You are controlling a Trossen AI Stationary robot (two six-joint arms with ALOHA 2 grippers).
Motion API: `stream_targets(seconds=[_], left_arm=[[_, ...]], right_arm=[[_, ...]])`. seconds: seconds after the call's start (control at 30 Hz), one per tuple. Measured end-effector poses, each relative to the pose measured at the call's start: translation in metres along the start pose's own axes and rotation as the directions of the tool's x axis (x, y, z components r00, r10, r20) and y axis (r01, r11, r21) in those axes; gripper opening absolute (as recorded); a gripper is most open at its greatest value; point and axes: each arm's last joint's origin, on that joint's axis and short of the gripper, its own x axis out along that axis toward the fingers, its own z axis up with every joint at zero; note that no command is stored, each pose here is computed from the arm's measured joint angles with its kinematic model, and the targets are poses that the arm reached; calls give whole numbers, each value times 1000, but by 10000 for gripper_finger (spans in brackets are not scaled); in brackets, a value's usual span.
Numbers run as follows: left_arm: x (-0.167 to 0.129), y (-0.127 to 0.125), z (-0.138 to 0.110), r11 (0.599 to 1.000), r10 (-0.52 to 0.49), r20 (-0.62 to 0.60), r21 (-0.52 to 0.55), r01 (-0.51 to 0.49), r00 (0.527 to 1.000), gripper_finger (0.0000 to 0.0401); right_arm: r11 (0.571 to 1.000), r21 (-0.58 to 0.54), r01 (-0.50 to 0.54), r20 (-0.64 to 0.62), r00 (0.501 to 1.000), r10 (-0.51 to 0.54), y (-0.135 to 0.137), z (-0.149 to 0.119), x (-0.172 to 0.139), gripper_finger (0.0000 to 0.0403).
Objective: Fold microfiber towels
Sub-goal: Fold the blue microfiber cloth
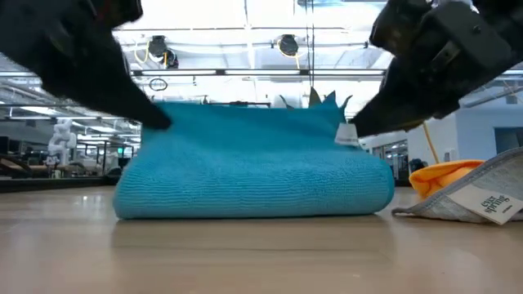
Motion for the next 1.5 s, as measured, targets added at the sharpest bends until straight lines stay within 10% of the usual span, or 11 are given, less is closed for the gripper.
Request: stream_targets(seconds=[0.27,0.77,1.5], left_arm=[[18,5,-8,998,61,-25,11,-61,998,13],[19,6,-9,997,69,-27,43,-68,997,20],[2,-18,-10,922,-62,45,386,40,997,14]], right_arm=[[999,25,27,-16,1000,-26,-20,-19,1,15],[999,24,-42,-39,998,43,-46,-5,18,206],[976,-12,-218,-48,975,217,-66,-7,51,208]])
